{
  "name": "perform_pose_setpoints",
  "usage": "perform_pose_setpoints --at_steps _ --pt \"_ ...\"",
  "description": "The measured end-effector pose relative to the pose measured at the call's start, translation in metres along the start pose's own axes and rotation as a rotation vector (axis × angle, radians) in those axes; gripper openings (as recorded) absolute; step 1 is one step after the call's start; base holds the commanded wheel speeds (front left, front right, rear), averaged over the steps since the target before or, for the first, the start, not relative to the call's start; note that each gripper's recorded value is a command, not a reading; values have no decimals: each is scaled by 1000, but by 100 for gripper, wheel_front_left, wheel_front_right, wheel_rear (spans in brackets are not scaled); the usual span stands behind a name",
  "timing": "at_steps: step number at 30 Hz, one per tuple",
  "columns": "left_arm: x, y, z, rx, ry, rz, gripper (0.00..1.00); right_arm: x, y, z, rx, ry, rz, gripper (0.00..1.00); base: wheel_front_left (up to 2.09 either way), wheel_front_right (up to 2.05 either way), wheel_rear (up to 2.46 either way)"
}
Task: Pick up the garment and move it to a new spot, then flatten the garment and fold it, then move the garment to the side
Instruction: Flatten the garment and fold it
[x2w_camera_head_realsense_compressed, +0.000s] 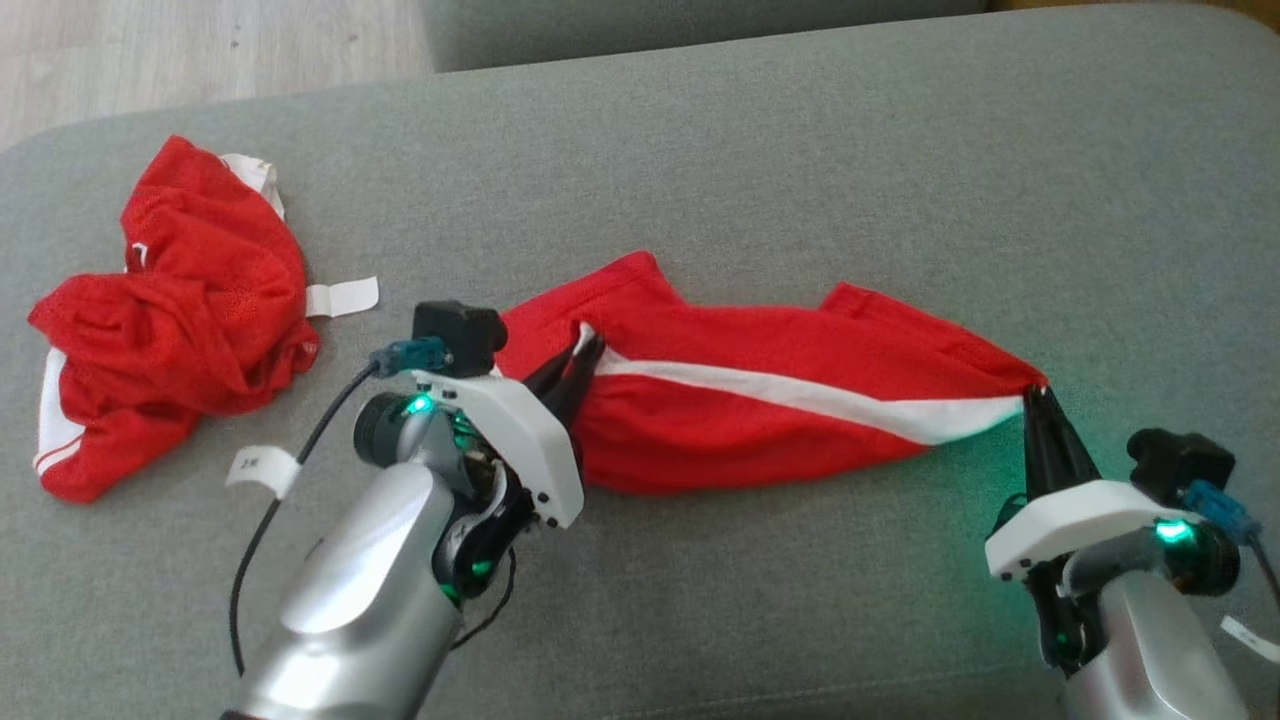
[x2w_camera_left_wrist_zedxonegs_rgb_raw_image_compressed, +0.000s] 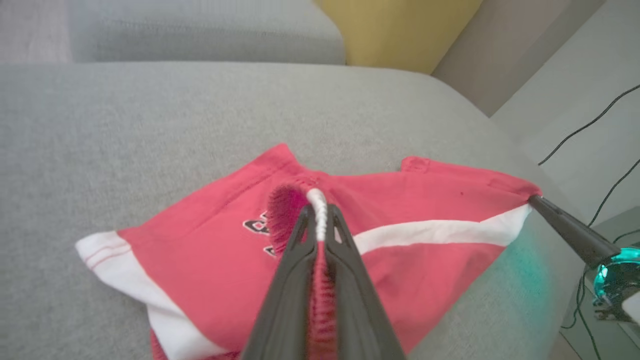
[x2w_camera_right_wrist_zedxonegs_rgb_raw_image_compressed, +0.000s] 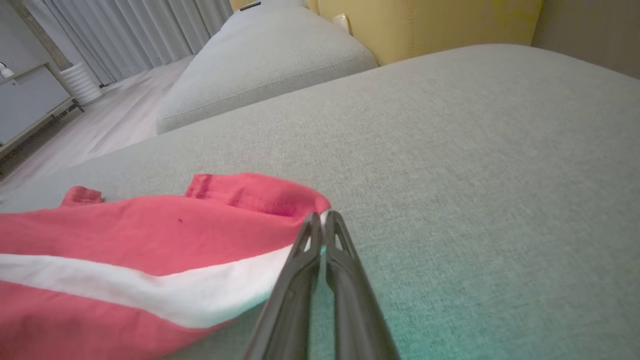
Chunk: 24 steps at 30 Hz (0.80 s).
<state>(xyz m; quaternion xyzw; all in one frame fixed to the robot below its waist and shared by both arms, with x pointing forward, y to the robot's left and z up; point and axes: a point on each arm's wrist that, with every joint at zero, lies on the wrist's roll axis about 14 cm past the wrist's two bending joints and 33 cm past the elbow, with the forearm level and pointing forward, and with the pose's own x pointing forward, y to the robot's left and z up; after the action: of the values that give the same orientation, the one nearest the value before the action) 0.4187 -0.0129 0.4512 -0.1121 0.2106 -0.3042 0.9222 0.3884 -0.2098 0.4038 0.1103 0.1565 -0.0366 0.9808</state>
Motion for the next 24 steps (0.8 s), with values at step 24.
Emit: perform_pose_setpoints --at_steps 24 --pt "-94 -61 241 365 -820 -123 0 -62 116 322 -218 -747 358 0 0 0 0"
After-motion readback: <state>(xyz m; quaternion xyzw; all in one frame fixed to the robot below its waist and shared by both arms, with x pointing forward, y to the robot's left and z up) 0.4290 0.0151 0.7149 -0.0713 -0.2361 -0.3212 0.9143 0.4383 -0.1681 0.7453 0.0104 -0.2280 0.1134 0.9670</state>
